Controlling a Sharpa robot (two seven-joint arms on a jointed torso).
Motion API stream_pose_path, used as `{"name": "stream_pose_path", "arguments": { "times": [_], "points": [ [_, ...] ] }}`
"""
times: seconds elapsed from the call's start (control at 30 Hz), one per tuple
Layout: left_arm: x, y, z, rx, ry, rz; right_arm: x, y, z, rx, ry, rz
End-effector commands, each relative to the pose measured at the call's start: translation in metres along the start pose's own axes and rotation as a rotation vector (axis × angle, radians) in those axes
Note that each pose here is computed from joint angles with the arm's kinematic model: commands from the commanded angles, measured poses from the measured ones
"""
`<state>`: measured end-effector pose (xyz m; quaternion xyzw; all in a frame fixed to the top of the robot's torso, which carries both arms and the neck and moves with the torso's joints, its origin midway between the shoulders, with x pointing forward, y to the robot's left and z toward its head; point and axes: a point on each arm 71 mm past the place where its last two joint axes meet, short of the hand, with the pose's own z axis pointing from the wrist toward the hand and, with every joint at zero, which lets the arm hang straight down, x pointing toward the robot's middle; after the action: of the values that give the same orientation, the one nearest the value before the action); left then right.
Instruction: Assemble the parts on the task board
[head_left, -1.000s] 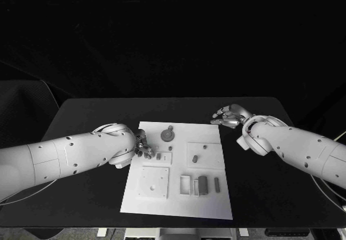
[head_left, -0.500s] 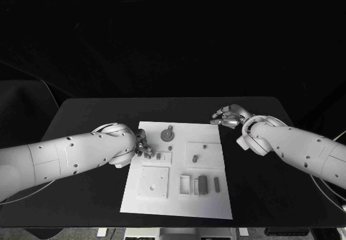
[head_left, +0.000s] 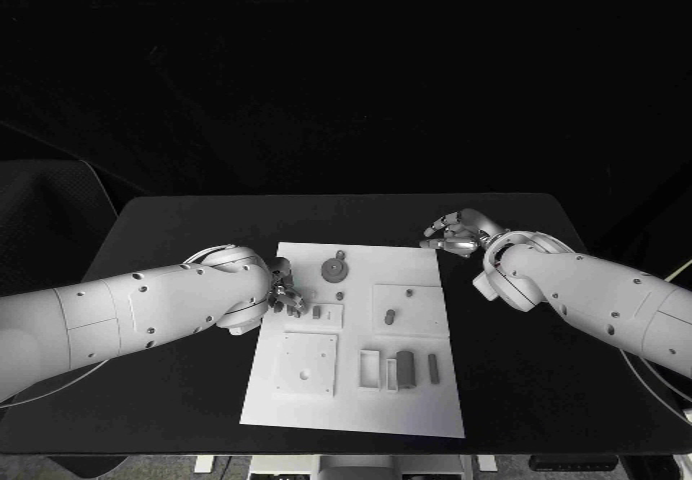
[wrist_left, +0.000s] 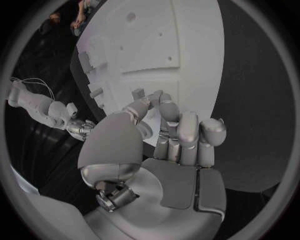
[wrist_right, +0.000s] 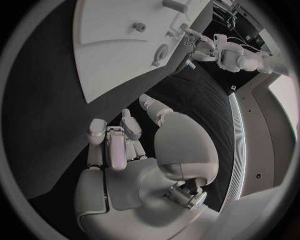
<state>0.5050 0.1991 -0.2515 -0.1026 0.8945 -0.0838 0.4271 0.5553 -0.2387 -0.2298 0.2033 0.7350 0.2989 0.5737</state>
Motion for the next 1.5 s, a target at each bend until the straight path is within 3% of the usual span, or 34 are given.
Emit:
{"name": "stream_pose_path", "arguments": {
  "times": [0.03, 1.5],
  "points": [
    [0.0048, 0.0007, 0.0008, -0.004, 0.029, 0.022, 0.0016, 0.0008, 0.0000, -0.006, 0.014, -0.002],
    [0.0038, -0.0010, 0.0021, -0.003, 0.019, -0.022, 0.0010, 0.0002, -0.0004, -0.006, 0.014, -0.002]
  ]
}}
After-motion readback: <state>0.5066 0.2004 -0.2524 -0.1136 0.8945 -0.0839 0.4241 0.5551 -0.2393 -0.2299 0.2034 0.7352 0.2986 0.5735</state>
